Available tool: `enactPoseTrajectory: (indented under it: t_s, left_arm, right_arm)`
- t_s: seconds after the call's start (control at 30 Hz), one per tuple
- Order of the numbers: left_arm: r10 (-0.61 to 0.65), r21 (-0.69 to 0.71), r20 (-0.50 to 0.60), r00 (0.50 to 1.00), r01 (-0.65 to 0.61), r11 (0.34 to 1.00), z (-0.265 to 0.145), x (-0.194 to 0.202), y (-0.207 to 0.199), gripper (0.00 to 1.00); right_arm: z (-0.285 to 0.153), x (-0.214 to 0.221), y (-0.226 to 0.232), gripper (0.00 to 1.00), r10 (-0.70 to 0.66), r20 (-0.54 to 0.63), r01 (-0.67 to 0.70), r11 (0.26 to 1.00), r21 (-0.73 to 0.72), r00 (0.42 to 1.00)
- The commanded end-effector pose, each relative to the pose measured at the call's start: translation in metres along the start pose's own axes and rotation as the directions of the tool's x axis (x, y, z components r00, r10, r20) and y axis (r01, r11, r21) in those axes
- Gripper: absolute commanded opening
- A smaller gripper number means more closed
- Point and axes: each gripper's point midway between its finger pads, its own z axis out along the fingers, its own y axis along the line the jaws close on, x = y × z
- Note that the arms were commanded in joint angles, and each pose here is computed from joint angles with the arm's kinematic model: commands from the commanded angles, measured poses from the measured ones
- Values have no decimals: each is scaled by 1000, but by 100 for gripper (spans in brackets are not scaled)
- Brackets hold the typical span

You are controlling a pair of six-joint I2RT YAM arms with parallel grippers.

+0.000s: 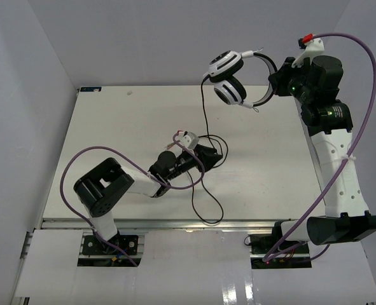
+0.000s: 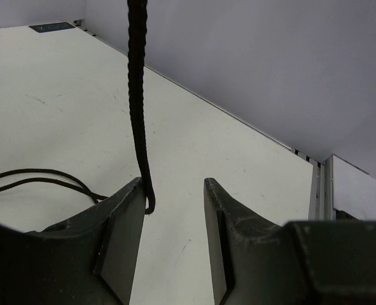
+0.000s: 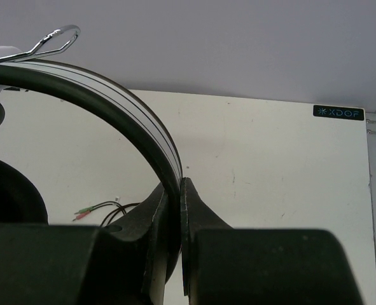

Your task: Wrap the headphones

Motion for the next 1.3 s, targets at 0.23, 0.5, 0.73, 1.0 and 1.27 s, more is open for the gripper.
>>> enactPoseTrajectory:
  t_s: [0.23,0.5,0.73,1.0,1.27]
  left_arm:
    - [-16,47,3,1000,15,999,29,9,-12,51]
    - [69,-47,-4,998,-69,997,53,7,9,50]
    - [114,-159,47,992,-105,982,40,-10,25,54]
    - [125,-86,15,992,-124,989,63,-7,15,50]
    - [125,-86,28,992,-122,989,78,-13,15,28]
  right_arm:
    - [-21,-59,5,8,137,152,-126,989,-83,979]
    - [-28,-64,1,8,159,162,-146,985,-90,974]
    - [-34,-67,1,8,149,174,-135,987,-90,974]
    - [-36,-64,7,8,160,162,-142,983,-115,974]
    - [-44,-66,9,8,152,175,-133,984,-117,973]
